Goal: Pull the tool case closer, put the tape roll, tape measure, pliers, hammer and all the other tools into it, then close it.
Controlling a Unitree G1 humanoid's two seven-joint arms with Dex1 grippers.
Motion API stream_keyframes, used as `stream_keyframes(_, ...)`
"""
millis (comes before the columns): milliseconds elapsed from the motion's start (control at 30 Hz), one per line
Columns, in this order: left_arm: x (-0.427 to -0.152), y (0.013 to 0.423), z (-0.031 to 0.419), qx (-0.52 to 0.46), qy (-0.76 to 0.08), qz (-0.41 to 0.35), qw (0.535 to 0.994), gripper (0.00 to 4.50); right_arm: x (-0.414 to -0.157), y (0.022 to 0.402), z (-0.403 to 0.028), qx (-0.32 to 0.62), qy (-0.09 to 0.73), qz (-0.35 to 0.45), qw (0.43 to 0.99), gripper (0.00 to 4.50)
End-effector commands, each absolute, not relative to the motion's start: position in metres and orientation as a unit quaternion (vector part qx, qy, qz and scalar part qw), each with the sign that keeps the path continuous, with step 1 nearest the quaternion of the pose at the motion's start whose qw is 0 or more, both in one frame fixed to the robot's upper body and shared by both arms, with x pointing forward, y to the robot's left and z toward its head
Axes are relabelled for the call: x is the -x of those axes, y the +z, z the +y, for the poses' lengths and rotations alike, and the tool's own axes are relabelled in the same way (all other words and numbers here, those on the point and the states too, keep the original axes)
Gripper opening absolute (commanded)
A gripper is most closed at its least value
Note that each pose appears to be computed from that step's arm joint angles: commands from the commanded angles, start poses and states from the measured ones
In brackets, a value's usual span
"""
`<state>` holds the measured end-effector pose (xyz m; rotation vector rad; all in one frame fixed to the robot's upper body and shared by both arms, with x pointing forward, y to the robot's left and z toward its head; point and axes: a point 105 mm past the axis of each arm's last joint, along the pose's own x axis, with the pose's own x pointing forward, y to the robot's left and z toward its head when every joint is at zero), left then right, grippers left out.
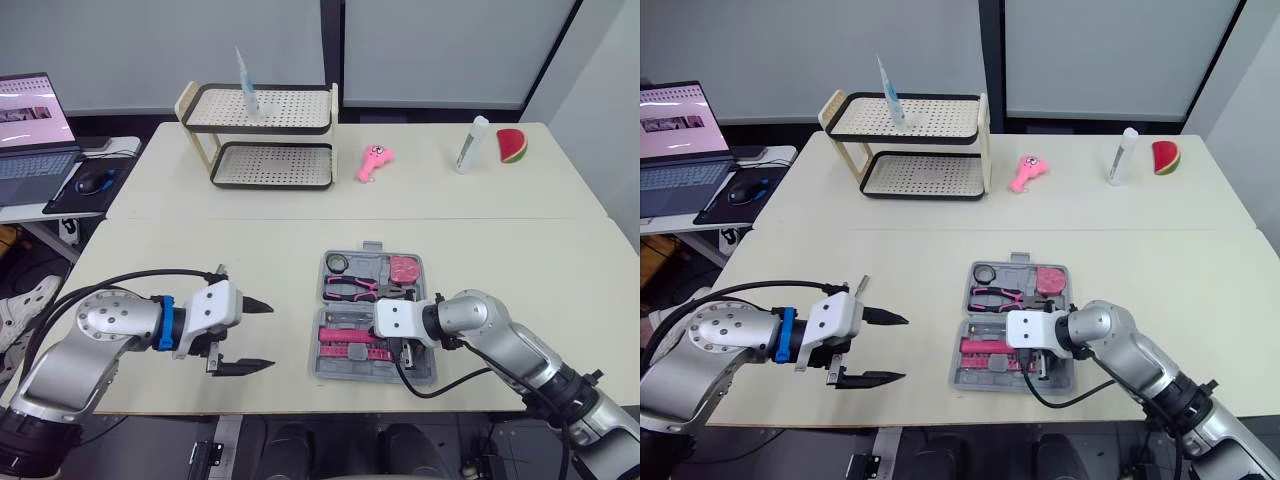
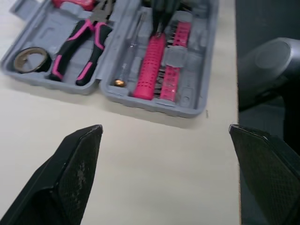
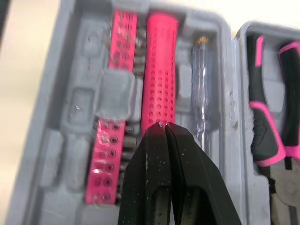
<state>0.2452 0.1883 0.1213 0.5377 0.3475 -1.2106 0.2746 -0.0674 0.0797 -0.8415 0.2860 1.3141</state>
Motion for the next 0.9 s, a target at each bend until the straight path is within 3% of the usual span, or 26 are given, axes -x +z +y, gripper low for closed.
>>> stream_keyframes(33,-0.258,0.140,0.216,-0.208,-0.469,0.111,0.851,4.50,-0.279,0.132,-0.081,0.343,0.550,0.046,0.760,0.02)
stream_keyframes(300,-0.267,0.142,0.324,-0.101,-0.193,0.062,0.974,4.50,-0.277,0.166,-0.195,0.306,0.389,0.044,0.868,0.02)
stream_keyframes(467,-0.237,0.111,0.392,-0.045,-0.042,0.090,0.994,4.50,-0.250,0.137,-0.272,0.252,0.282,0.098,0.921,0.02)
stream_keyframes(667,-0.202,0.077,0.425,0.008,0.059,0.109,0.992,4.50,-0.225,0.093,-0.307,0.206,0.192,0.133,0.950,0.02)
stream_keyframes(900,-0.179,0.054,0.422,0.013,0.064,0.145,0.987,4.50,-0.215,0.078,-0.312,0.196,0.189,0.147,0.951,1.31)
